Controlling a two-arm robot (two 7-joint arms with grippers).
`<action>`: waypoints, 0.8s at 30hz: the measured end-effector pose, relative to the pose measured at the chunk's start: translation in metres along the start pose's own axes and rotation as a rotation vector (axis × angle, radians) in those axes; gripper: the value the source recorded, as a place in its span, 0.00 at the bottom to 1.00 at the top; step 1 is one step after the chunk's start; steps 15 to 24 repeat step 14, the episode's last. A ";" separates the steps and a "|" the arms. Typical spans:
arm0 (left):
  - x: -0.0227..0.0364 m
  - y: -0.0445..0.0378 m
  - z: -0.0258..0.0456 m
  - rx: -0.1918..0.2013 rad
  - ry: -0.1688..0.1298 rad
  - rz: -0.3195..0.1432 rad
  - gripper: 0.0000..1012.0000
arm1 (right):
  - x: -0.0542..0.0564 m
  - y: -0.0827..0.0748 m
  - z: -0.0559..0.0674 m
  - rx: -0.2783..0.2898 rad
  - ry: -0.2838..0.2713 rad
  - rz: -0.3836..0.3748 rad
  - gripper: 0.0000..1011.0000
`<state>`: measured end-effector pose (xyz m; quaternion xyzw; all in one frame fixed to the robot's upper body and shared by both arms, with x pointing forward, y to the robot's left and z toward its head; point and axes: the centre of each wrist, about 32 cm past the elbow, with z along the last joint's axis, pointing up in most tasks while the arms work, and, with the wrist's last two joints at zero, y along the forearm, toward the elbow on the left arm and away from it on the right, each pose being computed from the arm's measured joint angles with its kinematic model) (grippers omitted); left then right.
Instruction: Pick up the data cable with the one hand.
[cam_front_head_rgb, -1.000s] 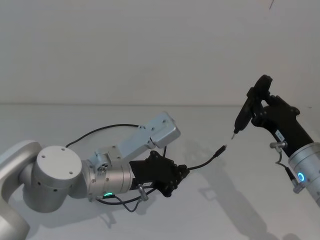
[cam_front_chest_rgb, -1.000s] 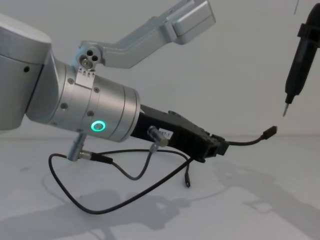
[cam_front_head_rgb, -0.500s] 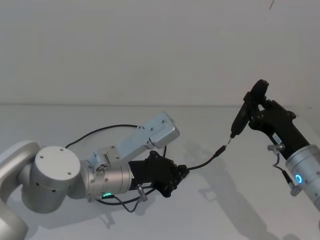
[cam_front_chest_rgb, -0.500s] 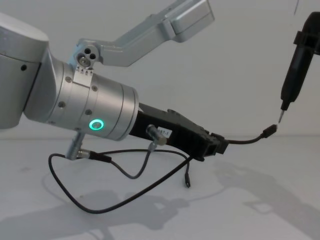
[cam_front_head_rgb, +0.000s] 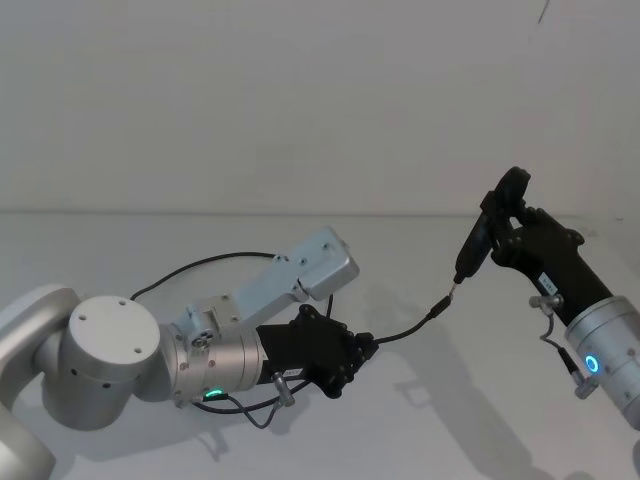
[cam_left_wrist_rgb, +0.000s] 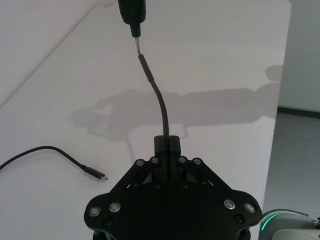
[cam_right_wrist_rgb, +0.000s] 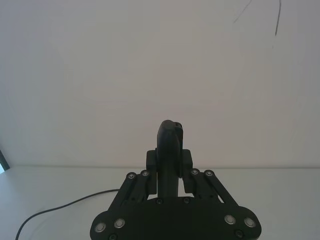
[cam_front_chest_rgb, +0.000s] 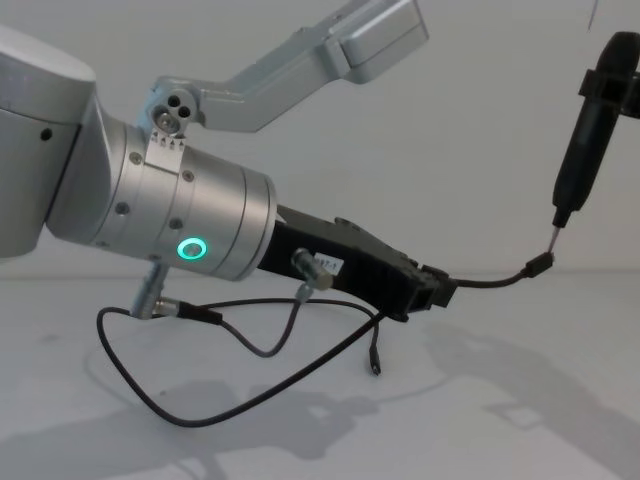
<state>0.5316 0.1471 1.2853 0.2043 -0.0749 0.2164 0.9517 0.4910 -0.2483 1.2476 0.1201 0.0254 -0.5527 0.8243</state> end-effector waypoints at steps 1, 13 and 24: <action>0.0000 0.0000 0.0000 0.000 0.000 0.000 0.04 | 0.000 0.000 0.000 -0.001 0.000 0.000 0.28; 0.0000 0.0002 0.0000 0.000 0.000 0.000 0.04 | 0.000 0.000 -0.001 -0.003 0.002 0.001 0.28; 0.0000 0.0002 0.0000 0.000 0.000 0.000 0.04 | 0.000 0.000 -0.001 -0.003 0.002 0.001 0.28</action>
